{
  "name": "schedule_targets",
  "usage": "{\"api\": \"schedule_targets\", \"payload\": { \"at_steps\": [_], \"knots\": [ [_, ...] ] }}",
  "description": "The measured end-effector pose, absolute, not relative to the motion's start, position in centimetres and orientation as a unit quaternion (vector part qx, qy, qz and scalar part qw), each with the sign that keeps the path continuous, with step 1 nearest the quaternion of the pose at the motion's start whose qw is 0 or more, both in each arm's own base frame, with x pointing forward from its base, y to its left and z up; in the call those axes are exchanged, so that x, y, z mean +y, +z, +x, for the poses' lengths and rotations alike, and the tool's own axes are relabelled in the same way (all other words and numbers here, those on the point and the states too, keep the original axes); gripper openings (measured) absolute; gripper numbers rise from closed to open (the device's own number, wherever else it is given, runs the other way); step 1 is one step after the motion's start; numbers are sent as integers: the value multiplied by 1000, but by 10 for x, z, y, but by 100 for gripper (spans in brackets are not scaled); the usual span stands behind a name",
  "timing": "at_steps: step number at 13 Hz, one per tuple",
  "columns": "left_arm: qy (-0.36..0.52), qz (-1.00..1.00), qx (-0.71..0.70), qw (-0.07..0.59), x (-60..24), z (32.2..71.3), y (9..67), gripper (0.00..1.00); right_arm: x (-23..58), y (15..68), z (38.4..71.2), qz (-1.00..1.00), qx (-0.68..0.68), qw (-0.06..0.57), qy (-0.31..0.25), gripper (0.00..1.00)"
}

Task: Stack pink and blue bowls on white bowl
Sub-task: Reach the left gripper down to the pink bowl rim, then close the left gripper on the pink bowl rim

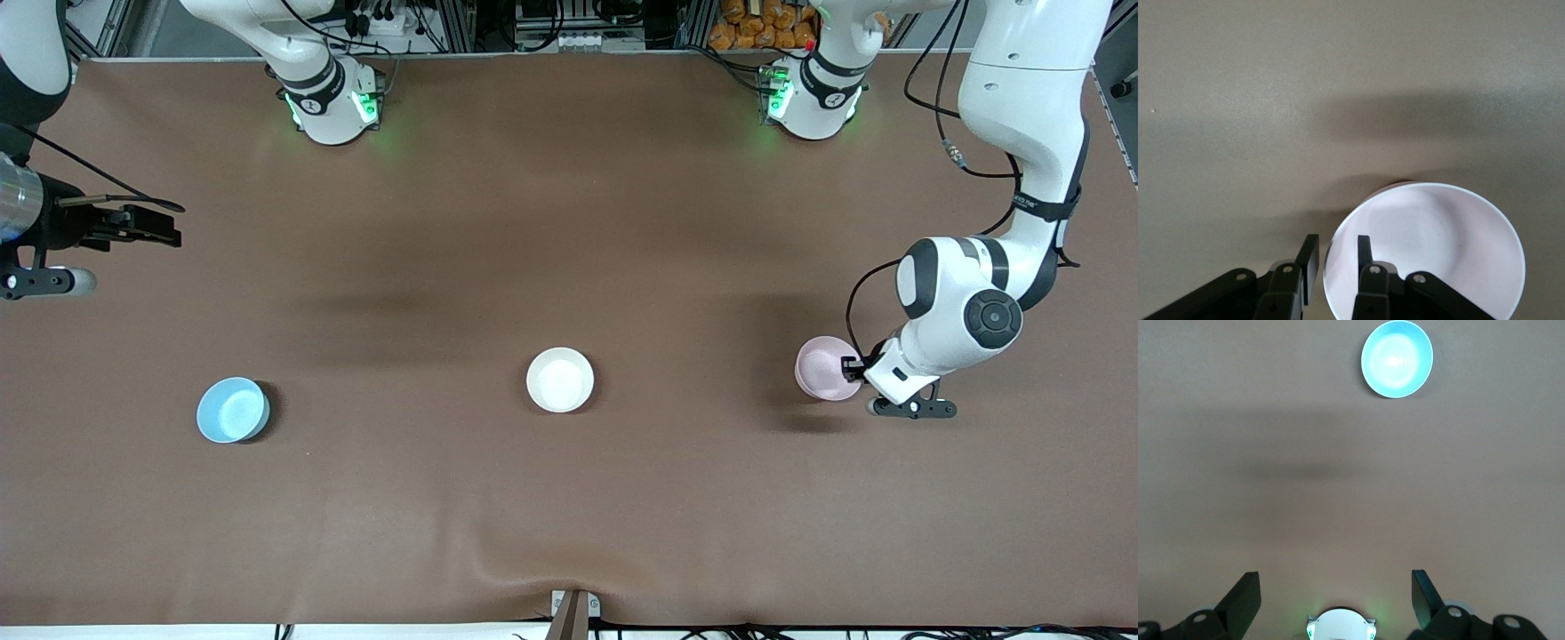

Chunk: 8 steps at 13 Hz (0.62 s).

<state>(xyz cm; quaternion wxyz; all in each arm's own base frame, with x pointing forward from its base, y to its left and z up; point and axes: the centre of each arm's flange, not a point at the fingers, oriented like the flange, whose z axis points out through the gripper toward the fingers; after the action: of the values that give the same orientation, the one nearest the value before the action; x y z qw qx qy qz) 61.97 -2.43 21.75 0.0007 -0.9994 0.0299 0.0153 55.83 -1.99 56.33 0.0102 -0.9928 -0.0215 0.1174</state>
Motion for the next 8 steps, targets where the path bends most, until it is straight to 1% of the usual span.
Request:
{"api": "schedule_targets", "payload": {
  "at_steps": [1,2,3,4,5,8],
  "knots": [
    [15,-999,30,1,-24,620,218,24,-21,563,558,-993,-21,10,114,100],
    [15,-999,30,1,-24,620,218,24,-22,563,557,-994,-20,10,111,100],
    [15,-999,30,1,-24,620,218,18,-24,564,556,-994,-18,10,107,100],
    [14,-999,30,0,-25,620,219,5,-28,563,555,-995,-15,11,101,100],
    [10,-999,31,-2,-28,623,222,3,-33,562,552,-995,-10,11,94,100],
    [-3,-1000,19,-22,-68,629,235,3,-42,558,542,-997,-2,13,81,100]
  ]
}}
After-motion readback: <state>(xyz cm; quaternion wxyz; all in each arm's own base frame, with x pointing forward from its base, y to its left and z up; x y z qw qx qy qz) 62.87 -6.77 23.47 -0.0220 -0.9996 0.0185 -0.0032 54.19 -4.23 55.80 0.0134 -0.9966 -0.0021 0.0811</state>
